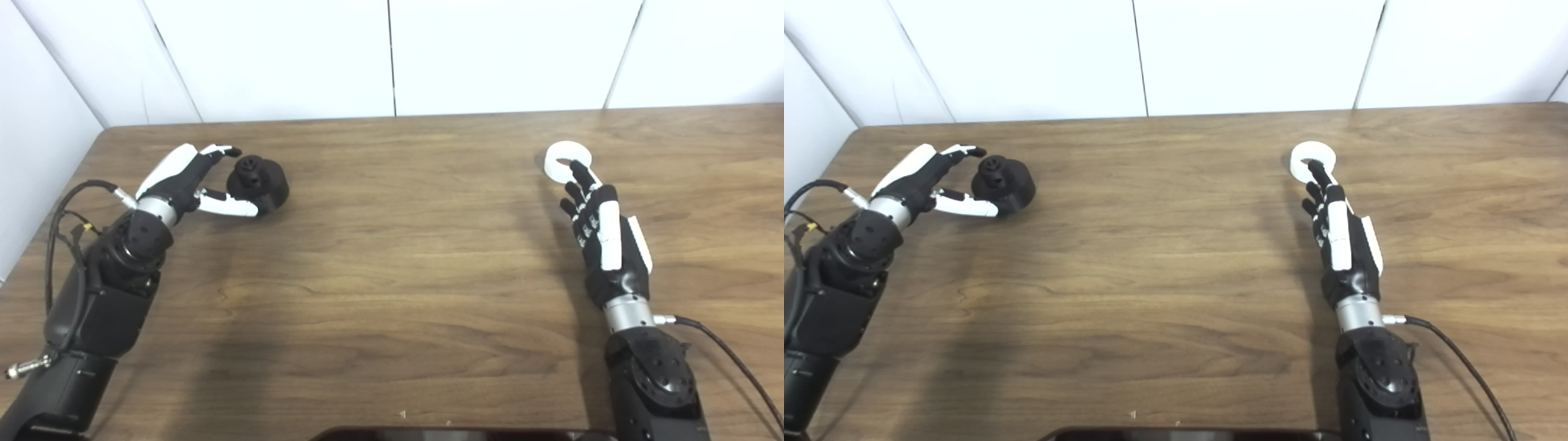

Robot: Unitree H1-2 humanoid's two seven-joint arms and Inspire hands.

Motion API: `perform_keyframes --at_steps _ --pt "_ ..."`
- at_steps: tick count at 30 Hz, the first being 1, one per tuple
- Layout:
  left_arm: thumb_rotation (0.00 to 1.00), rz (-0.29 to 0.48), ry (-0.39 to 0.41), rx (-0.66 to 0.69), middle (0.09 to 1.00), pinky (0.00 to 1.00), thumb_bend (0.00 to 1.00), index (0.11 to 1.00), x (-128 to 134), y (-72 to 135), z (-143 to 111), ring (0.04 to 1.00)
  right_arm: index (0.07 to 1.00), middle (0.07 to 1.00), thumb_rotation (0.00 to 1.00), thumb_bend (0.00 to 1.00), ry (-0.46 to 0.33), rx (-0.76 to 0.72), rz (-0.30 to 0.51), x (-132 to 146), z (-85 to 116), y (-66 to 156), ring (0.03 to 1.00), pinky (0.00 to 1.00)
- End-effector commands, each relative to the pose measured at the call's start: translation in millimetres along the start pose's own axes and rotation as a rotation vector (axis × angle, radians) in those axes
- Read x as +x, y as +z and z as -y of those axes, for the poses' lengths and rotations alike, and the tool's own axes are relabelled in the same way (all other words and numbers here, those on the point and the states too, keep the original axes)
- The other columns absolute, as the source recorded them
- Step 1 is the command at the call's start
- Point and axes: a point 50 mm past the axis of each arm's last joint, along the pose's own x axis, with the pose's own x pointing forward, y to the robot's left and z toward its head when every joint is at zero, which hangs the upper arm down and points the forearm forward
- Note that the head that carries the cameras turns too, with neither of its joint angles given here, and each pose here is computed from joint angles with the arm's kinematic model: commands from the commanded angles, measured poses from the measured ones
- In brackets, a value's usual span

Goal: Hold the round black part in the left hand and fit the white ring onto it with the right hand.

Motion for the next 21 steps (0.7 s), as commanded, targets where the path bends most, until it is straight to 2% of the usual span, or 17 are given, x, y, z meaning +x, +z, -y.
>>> perform_keyframes --at_steps 1,17,21 --pt "0.3 0.043 0.079 0.039 1.0 0.91 0.99 0.852 -1.5 10.3 -35.3 1.0 0.911 0.969 1.0 0.61 0.003 0.006 0.029 1.2 1.3 -1.3 0.964 0.95" --pt "0.28 0.031 0.09 0.043 1.0 0.9 0.97 0.857 5.7 4.3 -22.4 1.0 0.904 0.964 1.0 0.64 0.0 0.008 0.029 1.9 7.0 0.8 0.951 0.93" --pt "0.24 0.037 0.115 0.068 1.0 0.9 0.94 0.85 7.5 5.3 -21.1 1.0 0.91 0.97 1.0 0.64 0.004 0.008 0.027 1.6 7.3 0.9 0.956 0.94"
